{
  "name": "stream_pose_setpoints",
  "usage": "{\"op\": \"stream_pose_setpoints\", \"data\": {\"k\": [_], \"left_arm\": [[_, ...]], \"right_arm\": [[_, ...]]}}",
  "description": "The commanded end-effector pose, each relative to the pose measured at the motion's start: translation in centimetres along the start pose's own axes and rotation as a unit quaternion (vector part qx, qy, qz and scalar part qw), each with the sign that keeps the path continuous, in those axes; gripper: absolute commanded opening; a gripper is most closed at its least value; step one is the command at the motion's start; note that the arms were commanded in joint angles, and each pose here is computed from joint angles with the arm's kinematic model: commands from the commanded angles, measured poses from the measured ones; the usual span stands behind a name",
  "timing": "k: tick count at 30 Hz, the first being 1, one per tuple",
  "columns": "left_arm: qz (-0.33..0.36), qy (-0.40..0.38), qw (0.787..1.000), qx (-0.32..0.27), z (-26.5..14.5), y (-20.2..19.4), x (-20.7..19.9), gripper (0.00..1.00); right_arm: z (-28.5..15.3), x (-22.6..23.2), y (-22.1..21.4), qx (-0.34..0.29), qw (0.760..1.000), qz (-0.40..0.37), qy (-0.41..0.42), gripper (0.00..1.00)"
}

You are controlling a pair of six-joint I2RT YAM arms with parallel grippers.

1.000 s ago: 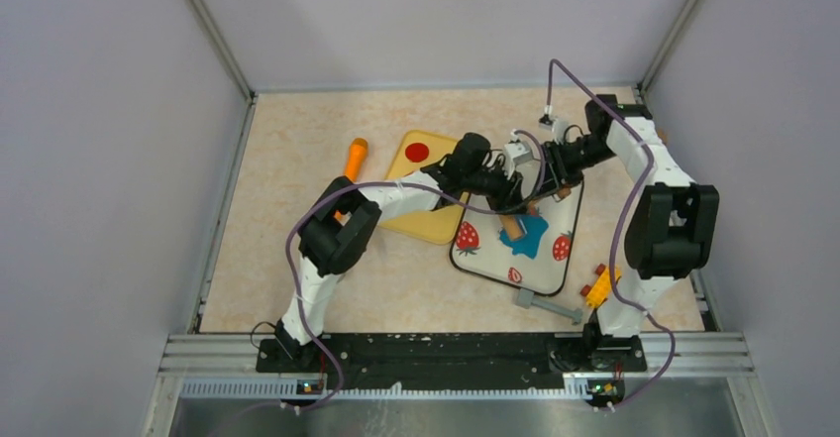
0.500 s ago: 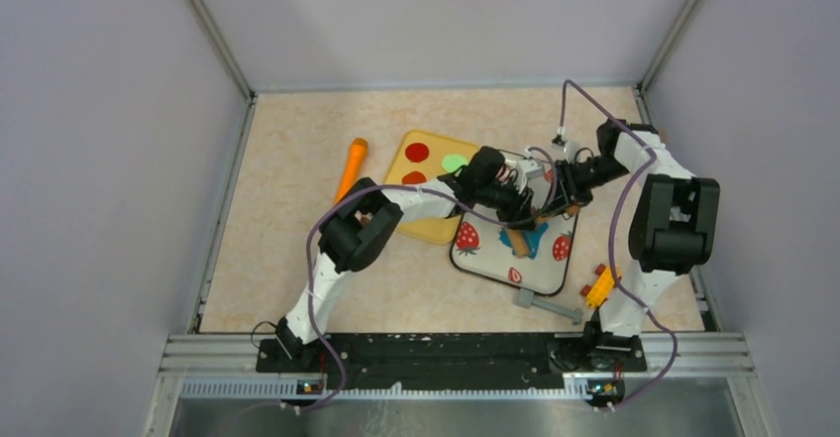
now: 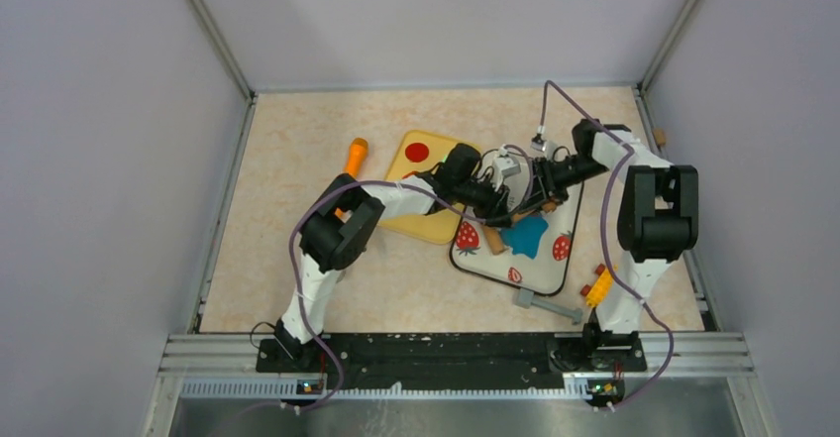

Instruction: Roll out the dumpling wrappers from the dough

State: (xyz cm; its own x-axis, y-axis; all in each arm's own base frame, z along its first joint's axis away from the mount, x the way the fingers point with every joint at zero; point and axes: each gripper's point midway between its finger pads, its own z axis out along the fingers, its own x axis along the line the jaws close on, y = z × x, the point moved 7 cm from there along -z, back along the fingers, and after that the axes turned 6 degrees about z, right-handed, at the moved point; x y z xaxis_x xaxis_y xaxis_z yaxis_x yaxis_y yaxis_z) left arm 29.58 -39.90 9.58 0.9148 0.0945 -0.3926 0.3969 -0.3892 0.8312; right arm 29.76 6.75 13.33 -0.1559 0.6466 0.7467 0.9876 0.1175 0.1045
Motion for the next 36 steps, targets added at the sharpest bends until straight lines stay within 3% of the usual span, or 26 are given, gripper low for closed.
{"op": "stream_pose_setpoints", "data": {"k": [1, 10, 15, 19, 21, 29, 36], "left_arm": [[0.041, 0.075, 0.996, -0.024, -4.7, 3.3, 0.5, 0.00], [0.131, 0.084, 0.988, -0.003, -8.3, 5.6, -2.2, 0.00], [0.166, 0.081, 0.983, 0.020, -9.8, 5.4, -3.3, 0.00], [0.181, 0.083, 0.978, 0.055, -12.0, 3.9, -5.2, 0.00], [0.179, 0.086, 0.977, 0.075, -13.2, 3.2, -6.0, 0.00], [0.162, 0.038, 0.967, 0.193, -19.7, -2.5, -8.6, 0.00], [0.189, 0.000, 0.944, 0.270, -22.5, -9.1, -10.0, 0.00]], "right_arm": [[-1.2, 2.1, 1.4, -0.022, 0.999, -0.032, 0.024, 0.00], [-2.1, 4.9, -0.4, -0.015, 0.995, -0.015, 0.099, 0.00], [-2.1, 6.1, -0.9, -0.013, 0.988, 0.003, 0.155, 0.32], [-4.0, 7.9, -0.6, -0.038, 0.983, -0.026, 0.175, 0.77], [-4.7, 7.7, -0.5, -0.048, 0.986, -0.040, 0.153, 0.88], [-9.1, 7.3, -1.1, -0.109, 0.987, -0.105, 0.046, 0.90], [-12.6, 8.6, -0.6, -0.179, 0.967, -0.163, -0.078, 0.93]]}}
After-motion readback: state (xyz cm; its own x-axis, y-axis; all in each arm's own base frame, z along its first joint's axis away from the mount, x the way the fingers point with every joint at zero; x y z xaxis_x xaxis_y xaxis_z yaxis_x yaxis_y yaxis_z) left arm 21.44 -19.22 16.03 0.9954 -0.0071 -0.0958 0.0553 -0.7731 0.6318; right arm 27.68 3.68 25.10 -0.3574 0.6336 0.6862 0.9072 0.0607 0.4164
